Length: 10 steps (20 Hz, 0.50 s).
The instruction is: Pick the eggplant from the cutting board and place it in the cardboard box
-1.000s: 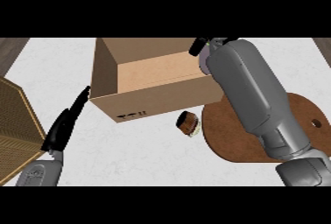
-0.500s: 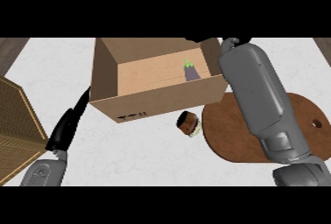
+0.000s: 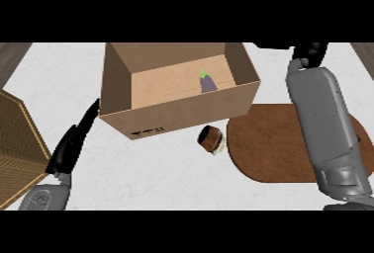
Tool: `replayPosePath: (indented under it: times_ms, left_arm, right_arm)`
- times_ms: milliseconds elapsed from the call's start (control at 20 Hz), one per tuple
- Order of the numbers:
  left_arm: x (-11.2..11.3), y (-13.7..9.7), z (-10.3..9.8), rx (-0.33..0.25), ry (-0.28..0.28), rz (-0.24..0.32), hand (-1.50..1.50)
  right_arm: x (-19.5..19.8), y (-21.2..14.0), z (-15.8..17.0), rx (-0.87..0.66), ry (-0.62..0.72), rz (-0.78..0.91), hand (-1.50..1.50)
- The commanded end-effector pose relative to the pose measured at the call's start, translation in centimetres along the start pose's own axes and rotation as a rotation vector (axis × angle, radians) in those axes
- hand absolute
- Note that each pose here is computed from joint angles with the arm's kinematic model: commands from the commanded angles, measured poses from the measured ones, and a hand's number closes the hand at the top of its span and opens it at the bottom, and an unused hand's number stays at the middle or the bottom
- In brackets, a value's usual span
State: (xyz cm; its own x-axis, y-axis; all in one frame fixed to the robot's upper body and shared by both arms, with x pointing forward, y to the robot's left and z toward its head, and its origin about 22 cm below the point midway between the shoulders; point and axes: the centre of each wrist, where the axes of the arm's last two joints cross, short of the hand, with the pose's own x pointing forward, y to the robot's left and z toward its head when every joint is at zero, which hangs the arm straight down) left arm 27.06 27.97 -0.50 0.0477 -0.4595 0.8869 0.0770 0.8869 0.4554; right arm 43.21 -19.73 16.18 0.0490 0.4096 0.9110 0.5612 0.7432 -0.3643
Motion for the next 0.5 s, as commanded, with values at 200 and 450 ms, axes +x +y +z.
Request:
replayPosePath:
  times_ms: [200, 450]
  left_arm:
    - [-1.8, -0.5, 0.7, -0.002, 0.004, -0.006, 0.0]
    - [-0.6, 2.0, -0.1, 0.01, 0.01, 0.007, 0.0]
  right_arm:
    - [-4.7, -5.1, 0.5, -0.121, -0.052, -0.06, -1.5]
    - [-8.1, -9.4, 0.1, -0.158, -0.058, -0.07, -1.5]
